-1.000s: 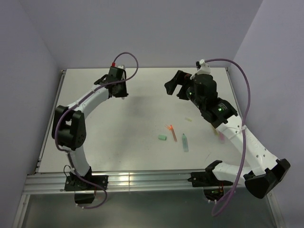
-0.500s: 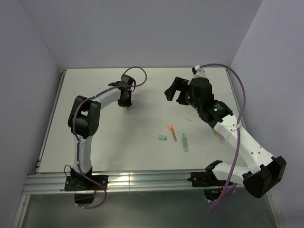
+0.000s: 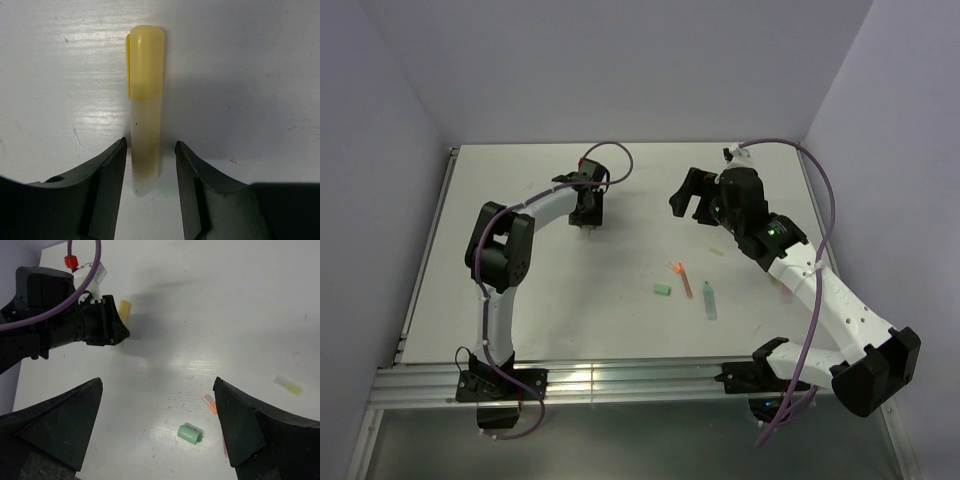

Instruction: Insert the pens into the pen caps

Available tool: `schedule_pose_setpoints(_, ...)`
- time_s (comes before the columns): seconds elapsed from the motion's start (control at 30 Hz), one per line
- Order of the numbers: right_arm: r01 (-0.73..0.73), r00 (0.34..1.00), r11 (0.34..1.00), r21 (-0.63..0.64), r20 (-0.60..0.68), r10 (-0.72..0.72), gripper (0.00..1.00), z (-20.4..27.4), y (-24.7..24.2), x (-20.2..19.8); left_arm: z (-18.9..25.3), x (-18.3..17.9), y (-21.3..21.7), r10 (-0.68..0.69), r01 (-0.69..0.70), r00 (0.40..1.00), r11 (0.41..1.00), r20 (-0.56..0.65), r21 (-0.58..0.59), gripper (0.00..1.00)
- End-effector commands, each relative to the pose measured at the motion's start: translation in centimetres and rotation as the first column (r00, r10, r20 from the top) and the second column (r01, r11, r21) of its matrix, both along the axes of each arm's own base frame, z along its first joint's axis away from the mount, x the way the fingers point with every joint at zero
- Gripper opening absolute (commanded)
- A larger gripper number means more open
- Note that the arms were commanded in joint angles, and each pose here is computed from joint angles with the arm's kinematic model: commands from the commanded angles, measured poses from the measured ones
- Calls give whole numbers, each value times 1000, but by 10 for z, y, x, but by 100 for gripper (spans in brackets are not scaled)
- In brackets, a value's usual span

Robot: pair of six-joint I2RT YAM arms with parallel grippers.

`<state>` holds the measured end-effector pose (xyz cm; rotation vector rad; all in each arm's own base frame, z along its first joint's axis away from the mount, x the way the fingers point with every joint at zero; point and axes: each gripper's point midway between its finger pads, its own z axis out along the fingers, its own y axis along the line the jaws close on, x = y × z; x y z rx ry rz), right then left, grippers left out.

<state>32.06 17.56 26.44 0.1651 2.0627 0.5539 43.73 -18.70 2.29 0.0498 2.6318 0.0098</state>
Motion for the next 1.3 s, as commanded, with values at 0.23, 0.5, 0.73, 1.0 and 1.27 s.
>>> schedule_pose_setpoints(0.23,88,996,992,-86,-8,-89,100,-10,-31,-4,95,19,6,31,-25,982,999,184,-33,54)
schedule_pose_setpoints(0.5,145,966,971,-191,-185,-181,96,-93,-60,-41,189,2,-1,44,20,944,982,327,-190,57)
schedule_pose_setpoints(0.73,130,896,970,-207,-393,-204,89,-161,-67,-84,269,-60,-11,22,175,892,904,452,-391,59)
schedule_pose_setpoints(1.0,113,817,964,-241,-530,-228,81,-200,-70,-109,311,-129,-7,5,327,831,804,557,-497,61)
schedule_pose_setpoints(1.27,95,763,950,-297,-592,-261,72,-229,-71,-111,323,-156,3,4,373,797,783,604,-498,62)
